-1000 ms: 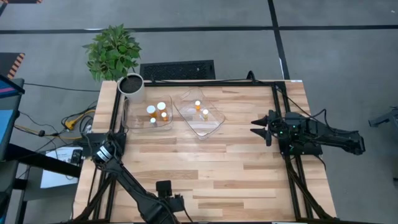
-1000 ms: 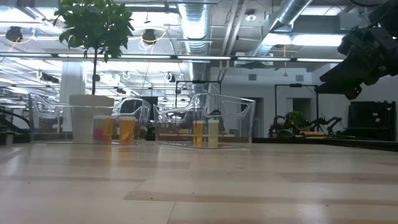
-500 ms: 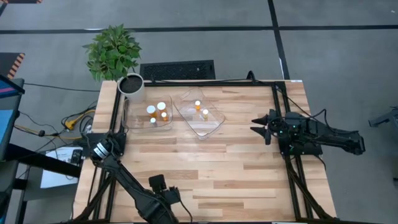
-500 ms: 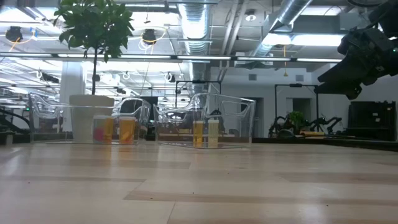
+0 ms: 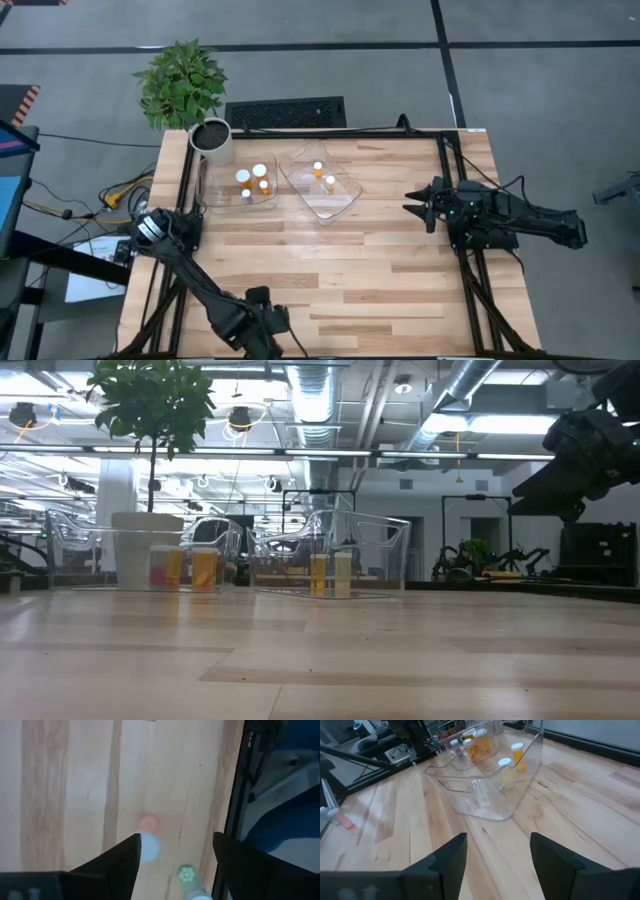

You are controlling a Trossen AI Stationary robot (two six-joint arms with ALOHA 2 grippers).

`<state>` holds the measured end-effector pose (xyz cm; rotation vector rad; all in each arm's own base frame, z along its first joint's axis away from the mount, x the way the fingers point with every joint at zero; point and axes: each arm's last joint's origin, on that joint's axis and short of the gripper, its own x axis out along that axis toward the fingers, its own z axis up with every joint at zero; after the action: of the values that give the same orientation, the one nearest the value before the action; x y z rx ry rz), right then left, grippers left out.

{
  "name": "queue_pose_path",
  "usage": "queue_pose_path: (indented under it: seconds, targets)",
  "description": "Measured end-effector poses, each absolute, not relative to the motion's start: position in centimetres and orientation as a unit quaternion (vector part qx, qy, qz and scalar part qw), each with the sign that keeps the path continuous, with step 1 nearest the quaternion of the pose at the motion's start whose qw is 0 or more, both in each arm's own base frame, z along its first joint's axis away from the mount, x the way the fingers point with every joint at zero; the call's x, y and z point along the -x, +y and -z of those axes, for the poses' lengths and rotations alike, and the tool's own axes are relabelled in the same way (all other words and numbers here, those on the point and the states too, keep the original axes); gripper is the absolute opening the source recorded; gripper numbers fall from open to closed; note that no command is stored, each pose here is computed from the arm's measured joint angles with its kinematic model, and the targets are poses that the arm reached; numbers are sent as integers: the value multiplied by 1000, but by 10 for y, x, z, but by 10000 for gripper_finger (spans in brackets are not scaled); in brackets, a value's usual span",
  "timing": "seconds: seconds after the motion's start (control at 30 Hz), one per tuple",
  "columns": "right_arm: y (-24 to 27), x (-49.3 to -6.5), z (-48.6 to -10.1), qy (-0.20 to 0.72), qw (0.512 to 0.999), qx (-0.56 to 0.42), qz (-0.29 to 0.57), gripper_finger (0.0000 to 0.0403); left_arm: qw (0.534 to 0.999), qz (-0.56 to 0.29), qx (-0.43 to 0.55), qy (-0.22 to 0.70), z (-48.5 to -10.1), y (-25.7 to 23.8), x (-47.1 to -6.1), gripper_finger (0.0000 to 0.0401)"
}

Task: Pick and place medicine bottles into bin by pill shape (circle, oval)
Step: Put the small red tablet bottle into the right transparent bin

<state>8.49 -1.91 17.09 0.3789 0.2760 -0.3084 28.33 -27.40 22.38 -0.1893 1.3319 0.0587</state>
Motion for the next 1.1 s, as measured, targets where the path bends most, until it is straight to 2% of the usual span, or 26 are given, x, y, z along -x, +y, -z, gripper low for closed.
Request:
queue_pose_path:
  seconds: [0.1,0.5,0.77,1.1]
  targets:
    - [-19,-85,-171,138,961,-187,152,225,770,-24,80,633,-223,-267,-286,241]
    - [-19,-85,-170,140,960,-187,153,225,777,-14,52,627,-222,-258,-294,241]
    - [-19,-85,-170,140,960,-187,153,225,759,-5,78,646,-193,-258,-288,241]
    - [-19,-85,-170,140,960,-187,153,225,759,1,54,649,-192,-257,-287,240]
